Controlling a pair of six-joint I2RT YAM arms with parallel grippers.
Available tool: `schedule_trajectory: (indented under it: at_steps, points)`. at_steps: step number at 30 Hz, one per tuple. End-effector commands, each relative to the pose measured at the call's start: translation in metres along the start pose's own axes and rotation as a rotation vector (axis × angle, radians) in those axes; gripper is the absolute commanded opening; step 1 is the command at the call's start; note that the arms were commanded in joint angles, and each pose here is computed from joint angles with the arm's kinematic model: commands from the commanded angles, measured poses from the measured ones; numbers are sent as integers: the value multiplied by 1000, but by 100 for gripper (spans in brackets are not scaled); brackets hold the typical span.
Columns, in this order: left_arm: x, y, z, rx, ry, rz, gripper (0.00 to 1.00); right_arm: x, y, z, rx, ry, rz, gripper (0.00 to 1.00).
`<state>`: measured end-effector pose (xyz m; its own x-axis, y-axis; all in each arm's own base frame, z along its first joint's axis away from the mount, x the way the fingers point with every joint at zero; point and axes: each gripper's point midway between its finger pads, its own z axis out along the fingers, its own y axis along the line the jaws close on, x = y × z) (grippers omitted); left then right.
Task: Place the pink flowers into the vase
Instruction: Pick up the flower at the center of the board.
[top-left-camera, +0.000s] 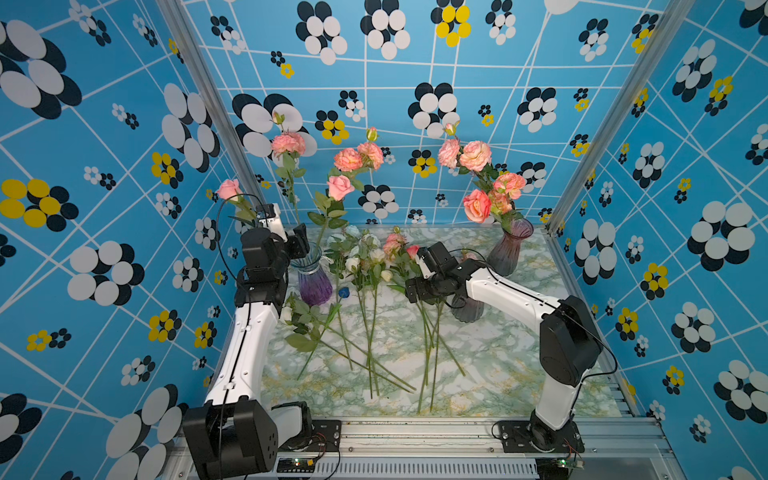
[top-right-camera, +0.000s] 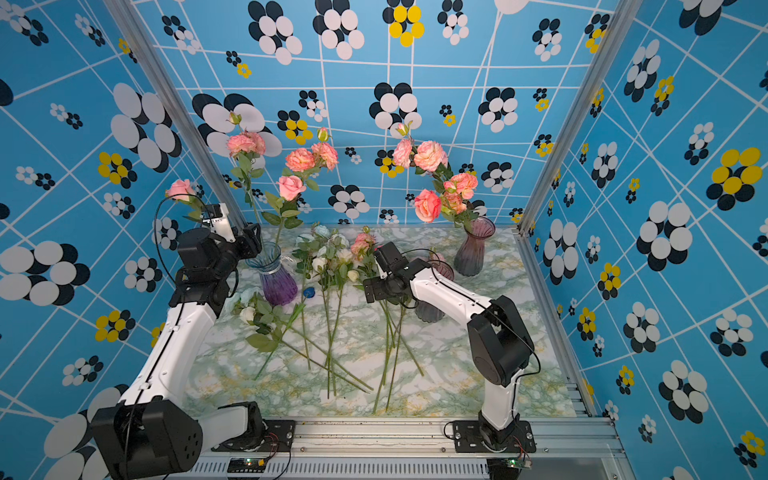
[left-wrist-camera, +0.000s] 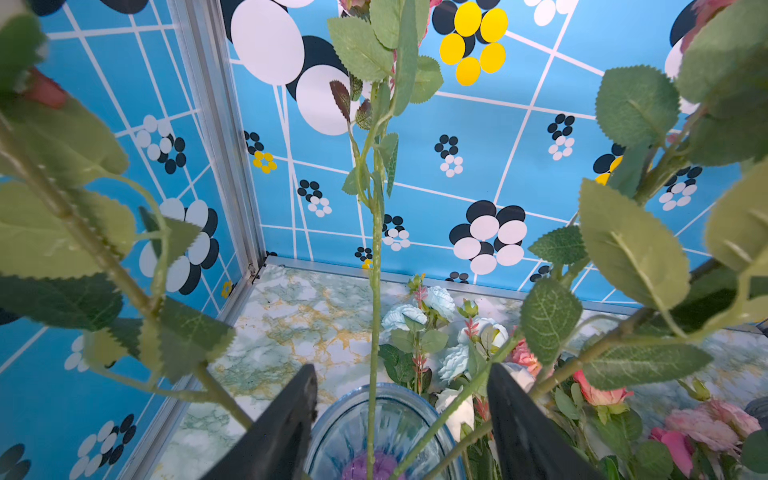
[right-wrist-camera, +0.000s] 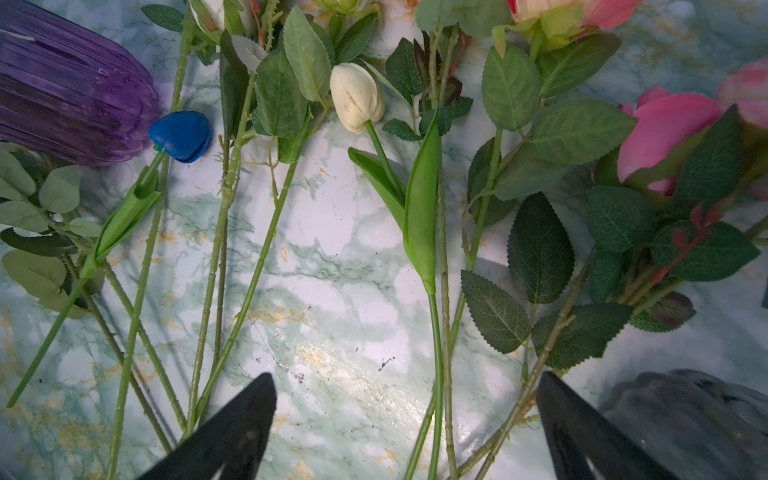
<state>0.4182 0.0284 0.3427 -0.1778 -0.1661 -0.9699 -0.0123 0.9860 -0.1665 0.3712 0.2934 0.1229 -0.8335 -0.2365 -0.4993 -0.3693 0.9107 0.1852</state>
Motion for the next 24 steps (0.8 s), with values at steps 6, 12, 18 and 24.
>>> schedule_trajectory:
  at_steps: [6, 12, 18, 24]
  points:
    - [-5, -6, -17, -7, -3, 21, 84, 7, -4, 7, 1, 21, 19, 99]
    - [-10, -9, -24, -7, -11, 33, 99, 8, -5, 9, 1, 26, 23, 99]
    - [-14, -12, -27, -18, 2, 47, 99, 12, -5, 17, 4, 40, 29, 96]
    - [-24, -14, -40, -53, 5, 57, 100, 20, -11, 31, 31, 79, 26, 89]
